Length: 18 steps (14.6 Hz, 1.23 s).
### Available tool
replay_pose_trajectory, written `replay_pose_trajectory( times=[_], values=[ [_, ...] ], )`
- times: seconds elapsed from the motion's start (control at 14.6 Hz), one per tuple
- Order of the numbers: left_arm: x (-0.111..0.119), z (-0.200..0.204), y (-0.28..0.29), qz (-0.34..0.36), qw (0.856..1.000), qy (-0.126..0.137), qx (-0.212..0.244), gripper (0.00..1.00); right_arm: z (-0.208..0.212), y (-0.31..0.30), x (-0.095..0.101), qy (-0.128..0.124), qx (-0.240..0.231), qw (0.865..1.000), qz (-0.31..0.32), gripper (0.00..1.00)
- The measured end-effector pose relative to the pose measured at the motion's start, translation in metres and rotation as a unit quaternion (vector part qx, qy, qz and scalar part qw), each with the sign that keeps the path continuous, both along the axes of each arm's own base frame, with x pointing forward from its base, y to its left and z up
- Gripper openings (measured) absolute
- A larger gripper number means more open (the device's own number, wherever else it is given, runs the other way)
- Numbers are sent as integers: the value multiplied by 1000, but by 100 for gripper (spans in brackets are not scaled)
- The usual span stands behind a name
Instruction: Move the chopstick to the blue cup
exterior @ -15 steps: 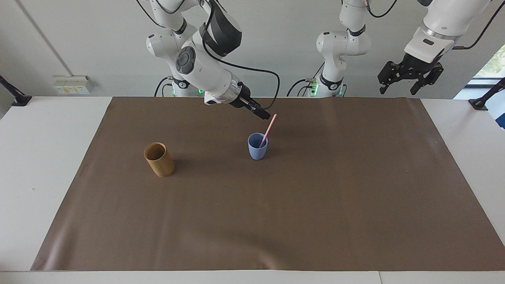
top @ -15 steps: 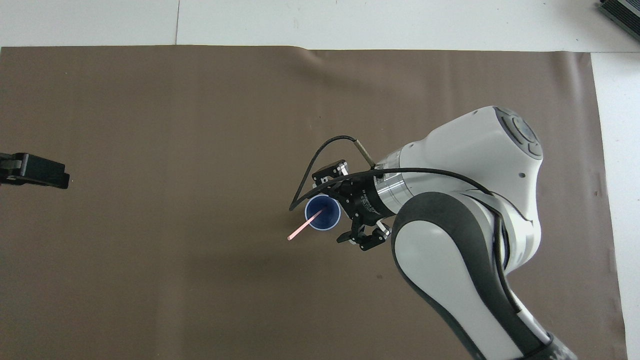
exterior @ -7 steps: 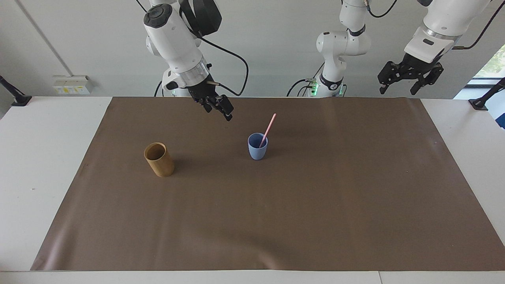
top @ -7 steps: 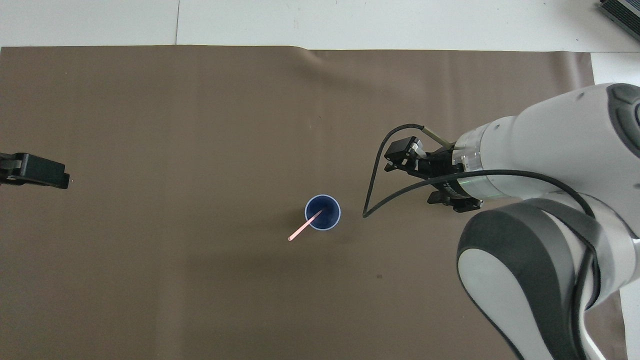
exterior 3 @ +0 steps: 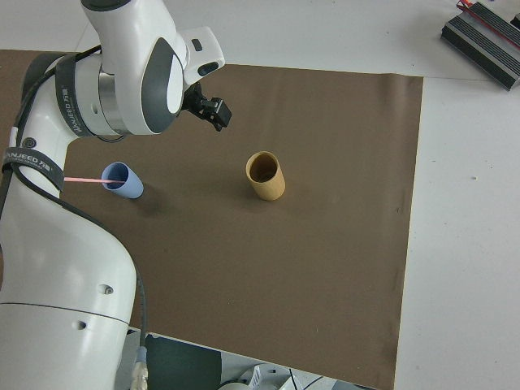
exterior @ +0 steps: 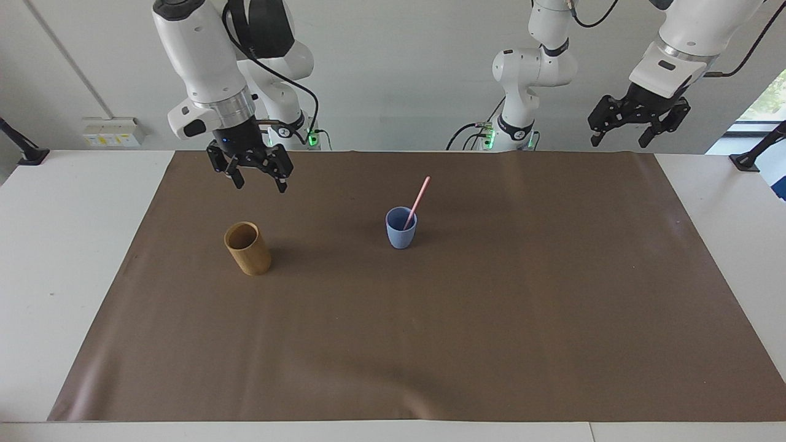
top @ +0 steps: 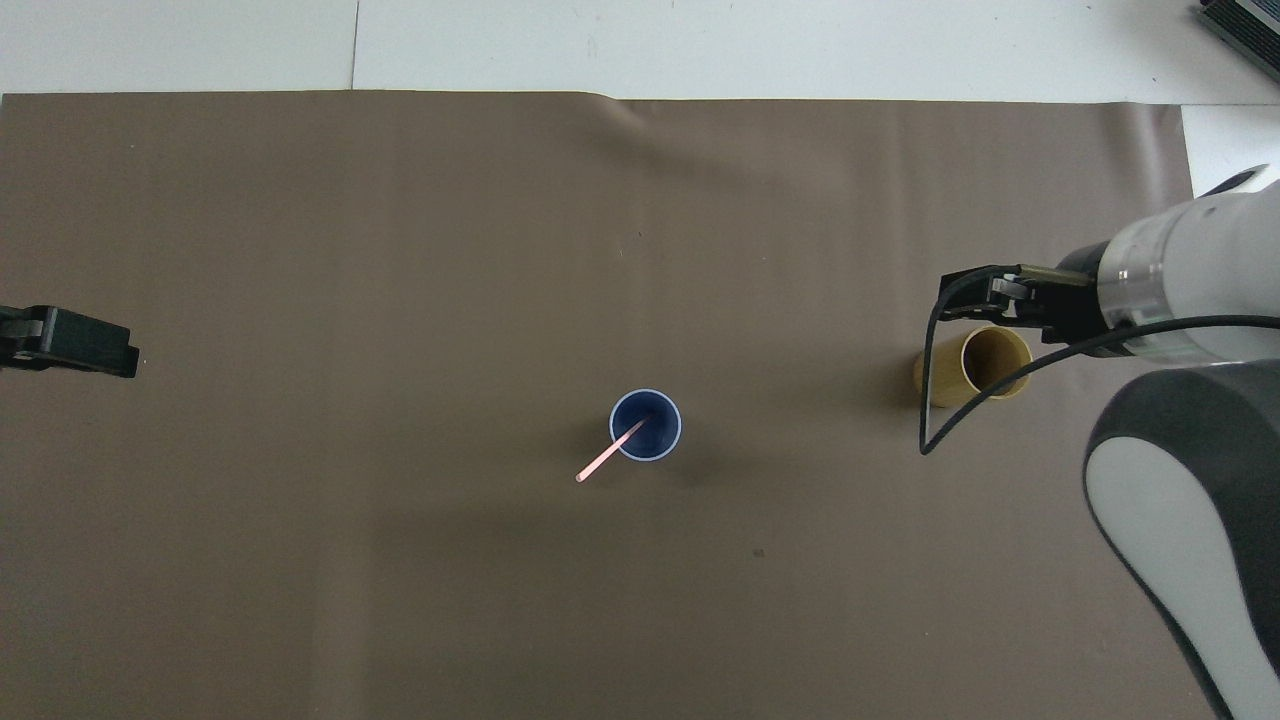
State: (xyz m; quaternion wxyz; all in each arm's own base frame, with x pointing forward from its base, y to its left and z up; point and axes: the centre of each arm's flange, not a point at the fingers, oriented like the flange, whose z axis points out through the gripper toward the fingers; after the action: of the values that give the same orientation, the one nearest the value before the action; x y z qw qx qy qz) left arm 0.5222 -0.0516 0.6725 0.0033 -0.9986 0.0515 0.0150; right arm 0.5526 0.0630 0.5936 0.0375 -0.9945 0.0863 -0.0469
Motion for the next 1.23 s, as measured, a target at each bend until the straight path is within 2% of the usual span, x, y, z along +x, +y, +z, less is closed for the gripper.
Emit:
replay_pose_trajectory(
  times=[0.27,0.48,0.62,0.82,0.96,1.23],
  values=[
    [0,0,0,0,1000,0,0,100,47,-45,-9,-1,-30,999,28,100],
    [0,0,0,0,1000,0,0,100,70,-61,-16,4,-34,999,25,100],
    [0,0,0,0,1000,0,0,100,73,-70,-17,6,-34,999,18,100],
    [0,0,0,0,1000,1,0,100,70,-81,-24,31,-33,999,8,100],
    [0,0,0,0,1000,1,0,100,70,-80,-26,33,-33,999,9,100],
    [0,0,0,0,1000,1,0,100,68,-79,-27,38,-35,997,49,100]
  ],
)
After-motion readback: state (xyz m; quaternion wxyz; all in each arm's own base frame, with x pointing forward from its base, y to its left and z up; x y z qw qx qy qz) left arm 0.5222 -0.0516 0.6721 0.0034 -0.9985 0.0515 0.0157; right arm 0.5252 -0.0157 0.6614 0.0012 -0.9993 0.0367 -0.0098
